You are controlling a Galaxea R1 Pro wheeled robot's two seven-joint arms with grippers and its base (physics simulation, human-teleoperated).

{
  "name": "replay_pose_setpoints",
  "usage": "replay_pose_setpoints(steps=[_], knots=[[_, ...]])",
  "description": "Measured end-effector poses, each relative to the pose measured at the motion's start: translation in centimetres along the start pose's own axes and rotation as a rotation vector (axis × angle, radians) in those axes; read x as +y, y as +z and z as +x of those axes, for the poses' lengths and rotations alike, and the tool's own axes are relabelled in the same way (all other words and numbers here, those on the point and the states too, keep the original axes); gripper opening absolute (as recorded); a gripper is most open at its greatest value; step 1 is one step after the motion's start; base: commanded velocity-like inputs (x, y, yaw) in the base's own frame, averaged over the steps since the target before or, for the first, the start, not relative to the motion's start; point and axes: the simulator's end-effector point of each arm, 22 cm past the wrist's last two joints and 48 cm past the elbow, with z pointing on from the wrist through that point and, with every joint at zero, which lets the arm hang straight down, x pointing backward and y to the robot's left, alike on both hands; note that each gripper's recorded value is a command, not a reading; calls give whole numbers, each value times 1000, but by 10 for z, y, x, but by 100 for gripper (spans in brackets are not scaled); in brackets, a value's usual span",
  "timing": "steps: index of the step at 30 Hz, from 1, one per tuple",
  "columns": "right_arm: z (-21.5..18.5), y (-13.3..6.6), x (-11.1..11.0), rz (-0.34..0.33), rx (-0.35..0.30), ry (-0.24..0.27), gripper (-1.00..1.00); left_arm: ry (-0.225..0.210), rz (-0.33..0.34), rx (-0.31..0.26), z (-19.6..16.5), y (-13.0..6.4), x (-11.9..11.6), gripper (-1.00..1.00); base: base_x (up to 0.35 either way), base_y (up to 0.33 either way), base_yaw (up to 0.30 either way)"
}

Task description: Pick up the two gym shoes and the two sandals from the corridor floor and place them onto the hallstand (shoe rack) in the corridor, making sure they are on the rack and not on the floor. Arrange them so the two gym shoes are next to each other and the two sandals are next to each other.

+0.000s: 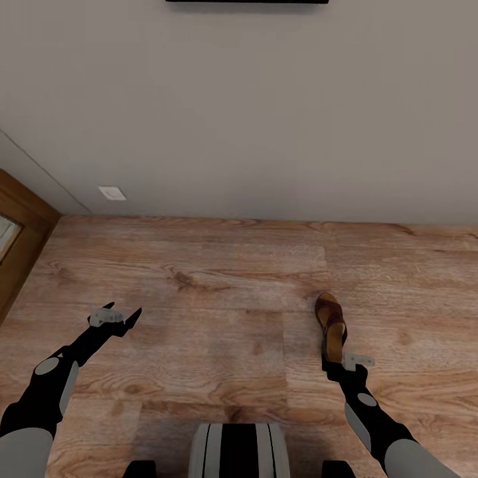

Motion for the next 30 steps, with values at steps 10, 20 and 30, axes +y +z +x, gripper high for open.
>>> replay_pose_setpoints(steps=[10, 20, 30], knots=[[5, 1, 0, 0, 8, -2, 100, 4, 2, 3, 2, 1, -1, 100, 0, 0, 49], [5, 1, 0, 0, 8, -1, 100, 6, 3, 0, 1, 2, -2, 100, 89, 0, 6], [5, 1, 0, 1, 7, -1, 100, 4, 5, -1, 1, 2, -4, 100, 20, 0, 0]])
